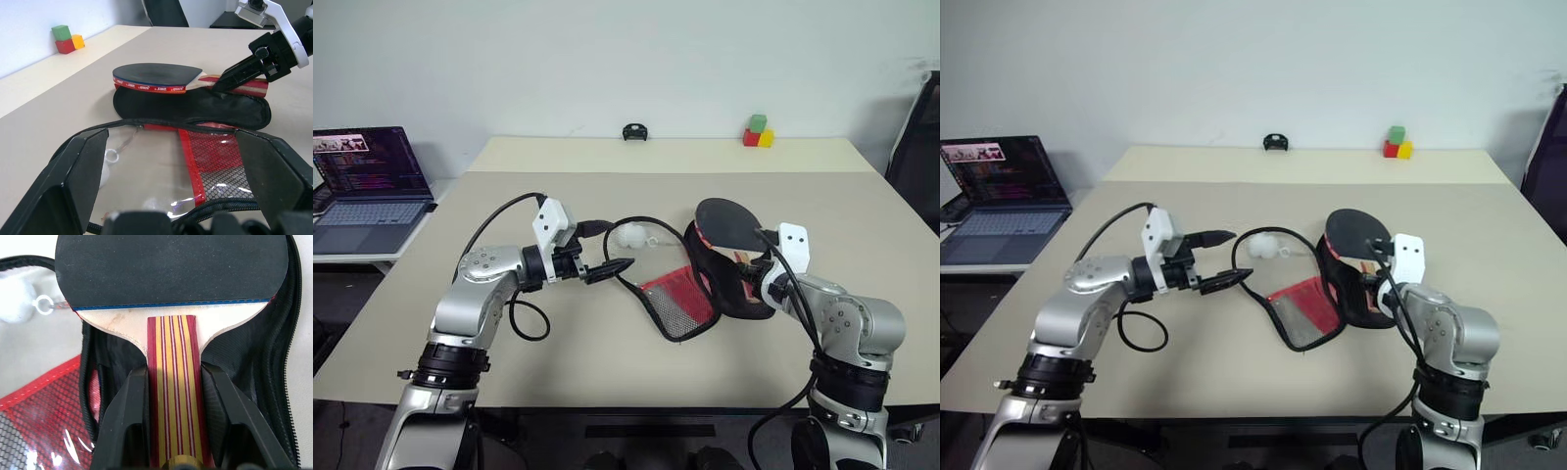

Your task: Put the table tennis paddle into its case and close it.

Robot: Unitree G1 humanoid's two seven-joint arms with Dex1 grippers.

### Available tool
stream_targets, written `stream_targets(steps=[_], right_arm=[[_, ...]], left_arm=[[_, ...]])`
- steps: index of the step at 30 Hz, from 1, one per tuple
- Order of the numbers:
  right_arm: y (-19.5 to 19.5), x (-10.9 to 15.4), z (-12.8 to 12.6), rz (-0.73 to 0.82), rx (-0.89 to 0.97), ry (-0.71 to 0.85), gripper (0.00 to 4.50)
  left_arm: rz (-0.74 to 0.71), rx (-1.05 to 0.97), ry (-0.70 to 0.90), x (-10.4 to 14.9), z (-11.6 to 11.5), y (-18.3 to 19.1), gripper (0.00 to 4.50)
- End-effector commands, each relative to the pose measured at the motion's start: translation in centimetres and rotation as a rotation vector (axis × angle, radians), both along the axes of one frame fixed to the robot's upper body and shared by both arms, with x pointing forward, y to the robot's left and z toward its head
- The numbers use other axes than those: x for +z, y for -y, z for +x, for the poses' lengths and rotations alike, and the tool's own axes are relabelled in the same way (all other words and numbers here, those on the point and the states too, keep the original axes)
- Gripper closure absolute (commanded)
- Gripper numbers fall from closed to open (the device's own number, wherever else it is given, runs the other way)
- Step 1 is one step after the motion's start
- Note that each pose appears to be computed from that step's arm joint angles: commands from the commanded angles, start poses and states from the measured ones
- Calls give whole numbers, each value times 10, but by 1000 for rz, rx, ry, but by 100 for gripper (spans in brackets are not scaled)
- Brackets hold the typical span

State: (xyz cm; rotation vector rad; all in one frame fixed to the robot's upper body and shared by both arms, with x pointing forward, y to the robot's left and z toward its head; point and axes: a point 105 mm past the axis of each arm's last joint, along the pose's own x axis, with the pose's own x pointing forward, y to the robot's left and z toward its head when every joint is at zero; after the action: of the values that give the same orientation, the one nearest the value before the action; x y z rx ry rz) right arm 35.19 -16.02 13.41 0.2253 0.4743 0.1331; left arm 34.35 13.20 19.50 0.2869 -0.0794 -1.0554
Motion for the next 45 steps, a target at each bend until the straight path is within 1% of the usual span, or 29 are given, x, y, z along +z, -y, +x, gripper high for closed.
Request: stream_targets(steps=[1, 13, 15, 16, 19, 23, 24, 29, 32, 39, 45], right_arm=[[-1, 6, 4, -14, -1, 53, 341], [-1, -14, 8, -53, -3, 25, 341], [-2, -14, 8, -50, -2, 27, 271], [-3, -14, 8, -47, 1, 29, 255], [-4, -10, 8, -61, 9, 45, 159], [-1, -2, 6, -86, 19, 75, 18], [-1, 2, 4, -89, 34, 87, 1], [-4, 17, -17, -85, 151, 122, 1], [-7, 32, -27, -76, 248, 175, 1], [-10, 70, -38, -101, 477, 321, 1], [-6, 92, -43, -160, 641, 401, 1]], left_arm=[[-4, -2, 60, 15, -4, 1, 0], [-5, -7, 60, 14, -5, 2, 0], [-4, -7, 59, 14, -5, 2, 0], [-4, -6, 59, 13, -5, 2, 0], [-3, -4, 57, 13, -5, 2, 0], [-3, 2, 56, 12, -6, 0, 0], [-3, 5, 55, 11, -6, 0, 0], [-5, 40, 50, 9, -4, -8, 0], [-16, 72, 53, 9, -1, -12, 0], [-30, 173, 49, 1, 10, -23, 0], [14, 272, 23, -17, 18, -43, 0]])
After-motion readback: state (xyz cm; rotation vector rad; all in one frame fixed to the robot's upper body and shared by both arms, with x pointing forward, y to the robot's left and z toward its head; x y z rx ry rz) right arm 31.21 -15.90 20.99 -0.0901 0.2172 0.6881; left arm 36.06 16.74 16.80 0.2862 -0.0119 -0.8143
